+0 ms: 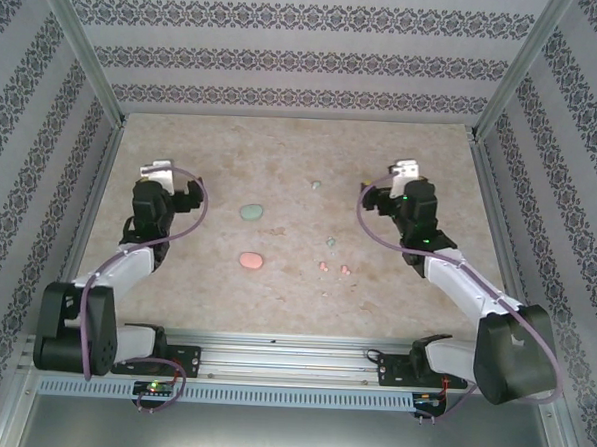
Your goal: Insert the wireless bluetooth earbuds into the charging case
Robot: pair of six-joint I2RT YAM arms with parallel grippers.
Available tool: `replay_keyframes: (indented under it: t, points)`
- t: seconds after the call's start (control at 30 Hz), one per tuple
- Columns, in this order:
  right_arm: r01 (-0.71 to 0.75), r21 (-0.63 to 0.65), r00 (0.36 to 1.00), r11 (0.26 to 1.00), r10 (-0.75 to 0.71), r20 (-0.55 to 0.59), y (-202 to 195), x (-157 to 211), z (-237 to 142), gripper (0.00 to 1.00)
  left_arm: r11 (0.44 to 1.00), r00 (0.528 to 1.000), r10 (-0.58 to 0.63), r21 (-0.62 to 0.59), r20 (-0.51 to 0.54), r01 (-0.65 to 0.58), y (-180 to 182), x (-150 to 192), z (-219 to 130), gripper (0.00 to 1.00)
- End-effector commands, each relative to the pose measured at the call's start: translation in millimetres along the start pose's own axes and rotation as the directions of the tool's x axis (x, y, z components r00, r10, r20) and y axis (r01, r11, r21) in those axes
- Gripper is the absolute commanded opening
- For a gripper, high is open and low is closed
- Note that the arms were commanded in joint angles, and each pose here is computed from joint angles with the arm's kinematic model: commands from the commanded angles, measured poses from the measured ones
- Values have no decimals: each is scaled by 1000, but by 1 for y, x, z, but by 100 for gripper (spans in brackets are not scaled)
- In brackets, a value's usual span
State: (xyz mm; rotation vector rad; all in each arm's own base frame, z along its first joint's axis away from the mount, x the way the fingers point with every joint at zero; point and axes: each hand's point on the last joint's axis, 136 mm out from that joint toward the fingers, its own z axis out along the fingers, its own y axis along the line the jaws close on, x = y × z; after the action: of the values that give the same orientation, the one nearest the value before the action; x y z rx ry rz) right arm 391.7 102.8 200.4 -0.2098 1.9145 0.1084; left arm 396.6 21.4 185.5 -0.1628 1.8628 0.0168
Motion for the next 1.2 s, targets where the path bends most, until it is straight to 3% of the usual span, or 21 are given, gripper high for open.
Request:
replay_keyframes:
  t: [0.0, 0.23, 0.33, 0.47, 0.57, 0.7, 1.03, 1.17]
  points:
    - [104, -131, 982, 986, -123, -144, 51, 23, -1, 98, 994, 985, -99, -48, -143, 93, 7, 4, -12, 100]
    - [193, -482, 902, 855, -348, -256, 183, 54, -11, 94, 991, 920, -107, 35, -376, 129, -12, 13, -32, 100]
    - [138, -611, 880, 780, -379, -285, 229, 71, -20, 88, 984, 871, -78, 104, -485, 146, -24, 29, -42, 100]
    - [51, -728, 842, 684, -422, -337, 273, 92, -29, 75, 948, 840, -9, 262, -542, 180, -50, 47, -62, 100]
    - [32, -760, 813, 650, -459, -358, 290, 104, -27, 71, 919, 838, 8, 334, -546, 209, -62, 55, -76, 100]
    - [45, -787, 799, 616, -495, -342, 309, 109, -24, 72, 883, 818, 17, 392, -575, 257, -73, 66, -86, 100]
    - [133, -821, 740, 555, -607, -290, 333, 129, -13, 81, 896, 733, -29, 308, -679, 320, -69, 89, -78, 100]
    - [175, -830, 695, 530, -664, -277, 335, 147, -14, 85, 908, 723, -29, 284, -690, 308, -65, 92, -79, 100]
